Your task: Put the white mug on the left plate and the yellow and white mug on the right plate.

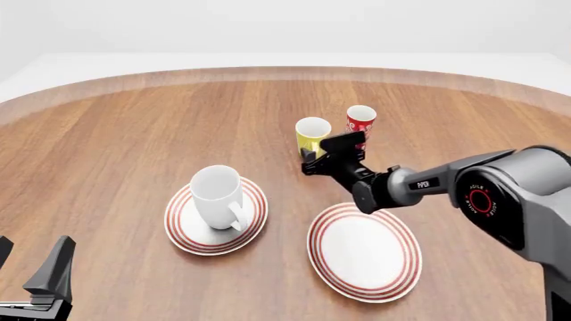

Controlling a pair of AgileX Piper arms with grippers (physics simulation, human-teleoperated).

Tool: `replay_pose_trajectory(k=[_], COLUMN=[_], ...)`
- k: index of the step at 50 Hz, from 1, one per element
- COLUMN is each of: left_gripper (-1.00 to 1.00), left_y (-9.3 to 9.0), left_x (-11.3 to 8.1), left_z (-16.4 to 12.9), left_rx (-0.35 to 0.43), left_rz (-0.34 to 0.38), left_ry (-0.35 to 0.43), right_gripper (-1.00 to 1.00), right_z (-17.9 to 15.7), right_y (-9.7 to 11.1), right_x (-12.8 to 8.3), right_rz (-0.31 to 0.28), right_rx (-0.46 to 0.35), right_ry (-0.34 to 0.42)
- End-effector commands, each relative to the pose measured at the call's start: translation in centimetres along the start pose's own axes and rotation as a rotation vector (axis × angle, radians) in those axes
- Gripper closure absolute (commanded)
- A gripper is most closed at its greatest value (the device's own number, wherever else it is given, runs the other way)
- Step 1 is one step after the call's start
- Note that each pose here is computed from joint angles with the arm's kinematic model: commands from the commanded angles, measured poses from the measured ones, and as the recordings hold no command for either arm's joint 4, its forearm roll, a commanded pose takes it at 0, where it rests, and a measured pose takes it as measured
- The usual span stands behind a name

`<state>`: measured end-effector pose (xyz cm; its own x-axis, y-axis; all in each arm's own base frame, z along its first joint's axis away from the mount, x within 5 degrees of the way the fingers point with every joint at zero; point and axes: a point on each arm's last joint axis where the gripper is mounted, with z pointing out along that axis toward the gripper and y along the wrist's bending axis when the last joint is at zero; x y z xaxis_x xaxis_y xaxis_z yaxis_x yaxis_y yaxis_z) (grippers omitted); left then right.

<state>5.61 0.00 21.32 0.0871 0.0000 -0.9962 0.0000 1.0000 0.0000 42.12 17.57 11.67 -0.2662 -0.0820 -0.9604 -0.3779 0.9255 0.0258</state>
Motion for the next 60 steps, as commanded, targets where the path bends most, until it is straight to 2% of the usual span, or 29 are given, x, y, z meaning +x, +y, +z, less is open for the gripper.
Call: replay_pose_trajectory(k=[1, 27, 35, 36, 51, 60], left_gripper=[-1.00, -1.00, -1.00, -1.00, -1.00, -1.00], left_y=[0.0, 0.0, 0.0, 0.0, 0.0, 0.0], left_x=[0.0, 0.0, 0.0, 0.0, 0.0, 0.0], left_z=[0.0, 0.0, 0.0, 0.0, 0.0, 0.0], left_rx=[0.000, 0.000, 0.000, 0.000, 0.000, 0.000], left_rz=[0.000, 0.000, 0.000, 0.000, 0.000, 0.000], left_ry=[0.000, 0.000, 0.000, 0.000, 0.000, 0.000], right_gripper=[-1.00, -1.00, -1.00, 1.00, 1.00, 1.00], right_z=[0.9, 2.6, 2.8, 2.7, 0.4, -1.3], right_y=[0.0, -0.4, 0.5, 0.5, 0.8, 1.8], right_x=[0.8, 3.0, 3.3, 3.2, 1.7, 0.5], right_rz=[0.007, 0.028, 0.032, 0.032, -0.003, -0.025], right_rx=[0.000, 0.010, -0.008, -0.009, -0.017, -0.040], right_ry=[0.017, 0.065, 0.075, 0.074, 0.033, 0.008])
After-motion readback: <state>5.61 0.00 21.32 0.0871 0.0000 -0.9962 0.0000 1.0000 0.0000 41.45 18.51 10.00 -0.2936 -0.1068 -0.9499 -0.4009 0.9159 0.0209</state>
